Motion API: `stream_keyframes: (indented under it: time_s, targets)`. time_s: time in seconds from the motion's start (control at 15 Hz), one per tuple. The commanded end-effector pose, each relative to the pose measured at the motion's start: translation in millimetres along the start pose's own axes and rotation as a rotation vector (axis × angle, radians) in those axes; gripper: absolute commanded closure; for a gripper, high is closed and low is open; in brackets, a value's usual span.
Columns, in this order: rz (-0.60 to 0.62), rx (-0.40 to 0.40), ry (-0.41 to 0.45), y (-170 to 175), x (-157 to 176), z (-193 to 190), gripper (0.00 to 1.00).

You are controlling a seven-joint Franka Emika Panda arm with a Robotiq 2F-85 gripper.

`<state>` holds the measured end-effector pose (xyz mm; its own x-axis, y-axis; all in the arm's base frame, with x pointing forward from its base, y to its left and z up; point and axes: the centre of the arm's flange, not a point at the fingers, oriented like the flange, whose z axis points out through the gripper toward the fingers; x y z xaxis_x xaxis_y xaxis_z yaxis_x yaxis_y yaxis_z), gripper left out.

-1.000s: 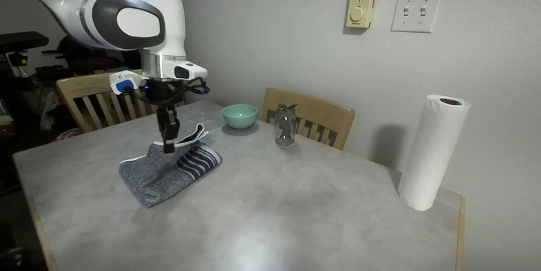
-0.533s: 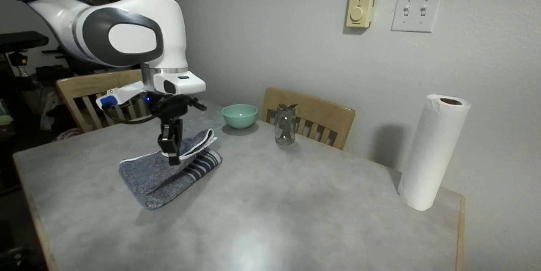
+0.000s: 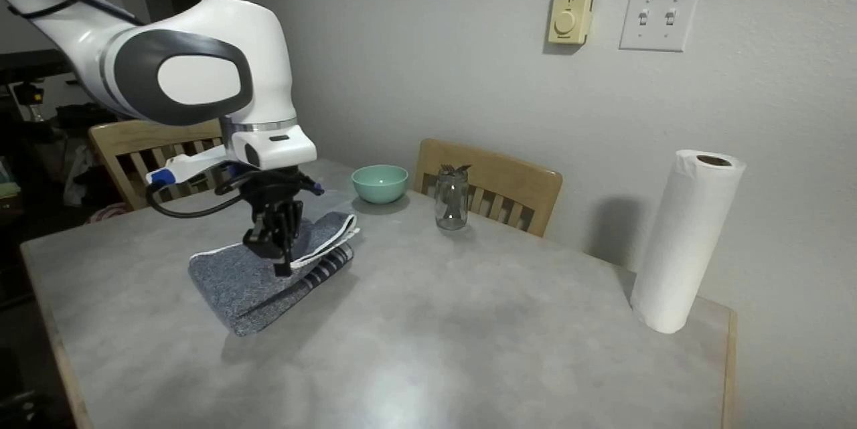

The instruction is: Unfold the towel once

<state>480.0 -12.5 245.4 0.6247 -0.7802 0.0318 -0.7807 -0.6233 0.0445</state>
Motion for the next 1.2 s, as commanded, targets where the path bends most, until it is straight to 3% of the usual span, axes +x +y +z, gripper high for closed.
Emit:
stream_keyframes:
  time_s: [0.0,0.4,0.53,0.8,1.13]
  targets:
    - [0.091,-0.013,0.033,17.1,-4.7,4.3,0.99]
    - [0.211,-0.079,0.081,40.4,9.1,4.0,0.99]
    - [0.204,-0.092,0.085,39.8,12.7,5.0,0.71]
    - [0.113,-0.092,0.09,12.3,-5.1,6.9,0.44]
    - [-0.14,-0.033,0.039,-59.6,-72.2,8.9,0.1]
